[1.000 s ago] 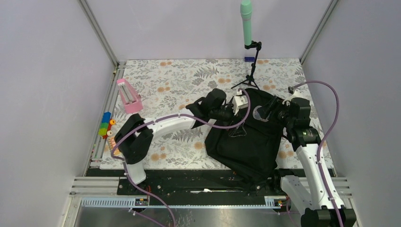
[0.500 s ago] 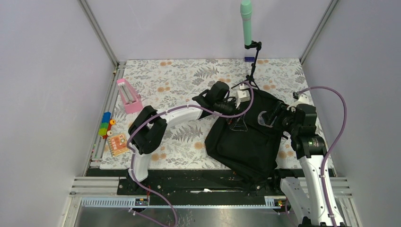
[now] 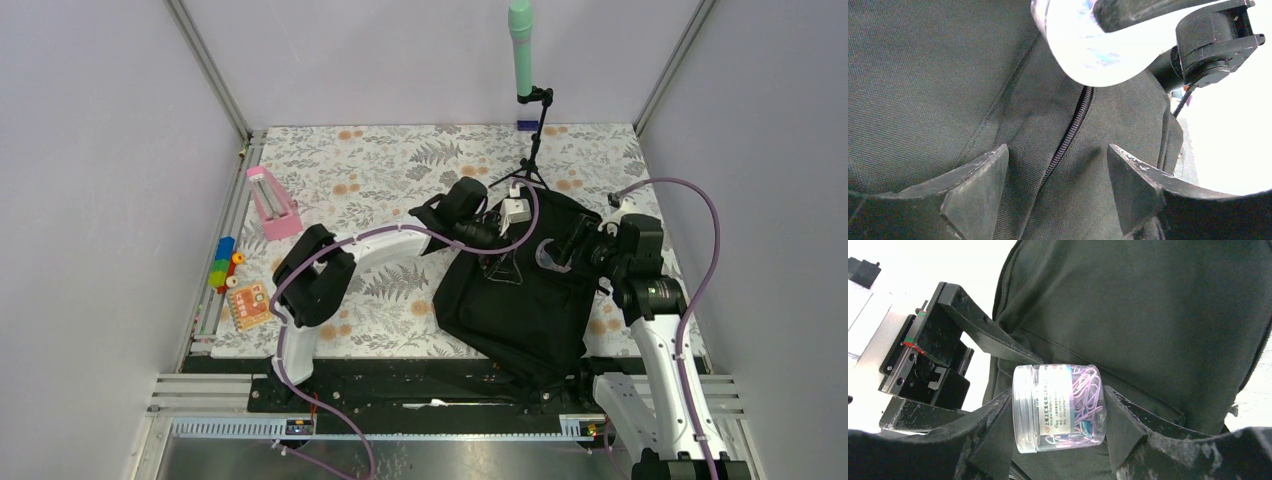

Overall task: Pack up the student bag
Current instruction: Place the stationery in the student bag.

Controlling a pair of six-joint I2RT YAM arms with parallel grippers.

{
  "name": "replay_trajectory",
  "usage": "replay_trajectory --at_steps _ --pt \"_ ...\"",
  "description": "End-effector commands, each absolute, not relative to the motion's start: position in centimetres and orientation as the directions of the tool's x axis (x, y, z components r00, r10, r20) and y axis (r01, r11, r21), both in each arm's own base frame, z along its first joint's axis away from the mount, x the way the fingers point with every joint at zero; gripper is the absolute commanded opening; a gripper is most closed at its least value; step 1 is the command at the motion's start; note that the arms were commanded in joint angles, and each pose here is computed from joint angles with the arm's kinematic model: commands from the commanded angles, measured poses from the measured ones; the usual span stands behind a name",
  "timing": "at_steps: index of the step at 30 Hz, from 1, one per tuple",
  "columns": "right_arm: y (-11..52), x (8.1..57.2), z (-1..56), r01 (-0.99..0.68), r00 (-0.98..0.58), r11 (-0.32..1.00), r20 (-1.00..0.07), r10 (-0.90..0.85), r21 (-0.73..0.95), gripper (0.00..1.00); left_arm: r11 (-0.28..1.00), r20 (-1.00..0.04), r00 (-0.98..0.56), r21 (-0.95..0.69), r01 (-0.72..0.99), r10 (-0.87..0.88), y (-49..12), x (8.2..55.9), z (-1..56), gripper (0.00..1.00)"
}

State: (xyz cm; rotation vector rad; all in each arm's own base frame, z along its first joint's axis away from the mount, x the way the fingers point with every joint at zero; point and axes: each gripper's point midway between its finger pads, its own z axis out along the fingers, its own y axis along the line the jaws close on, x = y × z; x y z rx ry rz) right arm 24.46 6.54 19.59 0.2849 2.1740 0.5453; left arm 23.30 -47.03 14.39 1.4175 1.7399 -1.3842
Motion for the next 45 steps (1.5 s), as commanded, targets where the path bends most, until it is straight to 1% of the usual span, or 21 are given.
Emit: replay_trajectory --at_steps 1,5,7,8,10,13,15,18,21,25,28,31,32,33,39,43,44,45 --pt "7.3 25.4 21.1 -0.057 -0.586 0.865 -0.719 0.375 0.498 0.52 -0.136 -0.879 -0.287 -0.360 0.923 0.381 -47.9 22.1 15.7 0.69" --pt "7.6 25.8 20.3 -0.055 -0.607 0.861 -0.702 0.374 0.506 0.51 -0.145 -0.885 -0.279 -0.352 0.925 0.373 -48.3 22.0 16.2 0.65" --pt "7.5 26.0 19.8 -0.046 -0.621 0.861 -0.690 0.373 0.507 0.51 -0.144 -0.884 -0.279 -0.353 0.925 0.375 -48.4 22.0 16.1 0.60" --pt "7.6 26.0 19.6 -0.046 -0.626 0.860 -0.685 0.372 0.508 0.51 -0.147 -0.883 -0.279 -0.354 0.924 0.377 -48.5 21.9 16.2 0.56" --pt "7.8 26.0 19.4 -0.048 -0.632 0.855 -0.679 0.374 0.516 0.51 -0.150 -0.882 -0.279 -0.357 0.922 0.380 -48.4 21.6 16.3 0.43" --pt "8.8 25.8 19.2 -0.077 -0.646 0.847 -0.673 0.360 0.526 0.50 -0.144 -0.885 -0.271 -0.346 0.927 0.379 -48.1 21.3 16.6 0.21" --pt "9.1 25.8 18.8 -0.078 -0.660 0.846 -0.663 0.353 0.528 0.50 -0.142 -0.891 -0.260 -0.332 0.933 0.371 -48.0 20.9 16.9 0.12" --pt "9.3 26.0 18.0 -0.071 -0.672 0.854 -0.657 0.342 0.516 0.50 -0.136 -0.898 -0.248 -0.314 0.940 0.364 -47.5 20.2 17.7 0.05" --pt "9.6 25.9 17.8 -0.073 -0.686 0.853 -0.647 0.334 0.518 0.49 -0.123 -0.903 -0.233 -0.294 0.948 0.362 -47.1 19.7 18.2 0.04" --pt "10.4 25.4 18.3 -0.092 -0.683 0.846 -0.652 0.330 0.525 0.49 -0.078 -0.924 -0.180 -0.218 0.973 0.338 -46.9 19.6 18.9 0.03" --pt "10.8 24.6 19.1 -0.098 -0.672 0.845 -0.662 0.333 0.525 0.49 -0.015 -0.944 -0.121 -0.132 0.991 0.308 -46.4 19.9 19.2 0.09" --pt "10.8 23.9 19.5 -0.091 -0.661 0.847 -0.668 0.342 0.523 0.49 0.007 -0.955 -0.099 -0.101 0.995 0.280 -46.0 20.0 19.4 0.26" --pt "10.6 23.7 19.4 -0.085 -0.658 0.851 -0.670 0.343 0.519 0.49 0.012 -0.956 -0.094 -0.094 0.995 0.277 -45.9 20.1 19.4 0.30" --pt "10.4 23.4 19.3 -0.076 -0.656 0.853 -0.670 0.347 0.516 0.49 0.011 -0.956 -0.091 -0.092 0.996 0.278 -46.0 20.1 19.3 0.31" --pt "10.1 21.9 19.6 -0.067 -0.641 0.850 -0.675 0.365 0.523 0.49 0.000 -0.952 -0.093 -0.097 0.995 0.290 -46.0 19.8 19.1 0.31" --pt "10.4 21.9 19.1 -0.068 -0.658 0.841 -0.658 0.367 0.536 0.49 -0.006 -0.951 -0.091 -0.097 0.995 0.295 -46.0 19.6 18.9 0.26" --pt "10.5 22.0 19.1 -0.069 -0.658 0.840 -0.658 0.367 0.538 0.49 -0.009 -0.951 -0.090 -0.097 0.995 0.297 -46.1 19.5 18.8 0.27" --pt "10.5 22.0 19.1 -0.070 -0.656 0.839 -0.658 0.369 0.540 0.49 -0.012 -0.951 -0.087 -0.094 0.995 0.298 -46.0 19.4 18.8 0.29"
